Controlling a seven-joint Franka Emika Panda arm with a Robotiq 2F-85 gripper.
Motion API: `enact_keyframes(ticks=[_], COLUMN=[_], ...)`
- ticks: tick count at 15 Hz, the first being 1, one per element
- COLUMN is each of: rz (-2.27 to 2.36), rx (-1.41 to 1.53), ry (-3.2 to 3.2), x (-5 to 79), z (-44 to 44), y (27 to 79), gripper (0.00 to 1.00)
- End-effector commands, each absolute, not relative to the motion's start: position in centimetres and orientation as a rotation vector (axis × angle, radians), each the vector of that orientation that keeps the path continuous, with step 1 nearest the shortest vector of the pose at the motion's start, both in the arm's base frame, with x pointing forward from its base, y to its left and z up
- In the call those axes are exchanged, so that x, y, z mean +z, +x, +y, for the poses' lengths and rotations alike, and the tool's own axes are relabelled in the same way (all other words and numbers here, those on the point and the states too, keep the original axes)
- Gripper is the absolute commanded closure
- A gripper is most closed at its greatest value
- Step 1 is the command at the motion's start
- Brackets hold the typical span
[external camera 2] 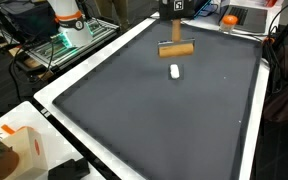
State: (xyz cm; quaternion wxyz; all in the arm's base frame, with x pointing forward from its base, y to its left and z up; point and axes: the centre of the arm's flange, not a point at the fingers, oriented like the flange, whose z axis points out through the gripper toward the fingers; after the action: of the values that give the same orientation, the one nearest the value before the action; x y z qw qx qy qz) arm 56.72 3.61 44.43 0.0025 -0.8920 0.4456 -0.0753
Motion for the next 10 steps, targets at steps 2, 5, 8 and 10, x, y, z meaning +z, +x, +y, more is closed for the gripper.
enact_keyframes(ticks=[2,5,8,10], rz=[1.376,1.358,1.352,1.349], rx=[-0.228,-0.246,-0.243,-0.232], ry=[-2.847,-2.839,-2.840,-2.858], x=[41.6,40.7,40.5,40.4], z=[4.7,5.2,5.6,6.0], y=[55.7,55.5,55.6,55.6], gripper=[0.78,0.78,0.78,0.78])
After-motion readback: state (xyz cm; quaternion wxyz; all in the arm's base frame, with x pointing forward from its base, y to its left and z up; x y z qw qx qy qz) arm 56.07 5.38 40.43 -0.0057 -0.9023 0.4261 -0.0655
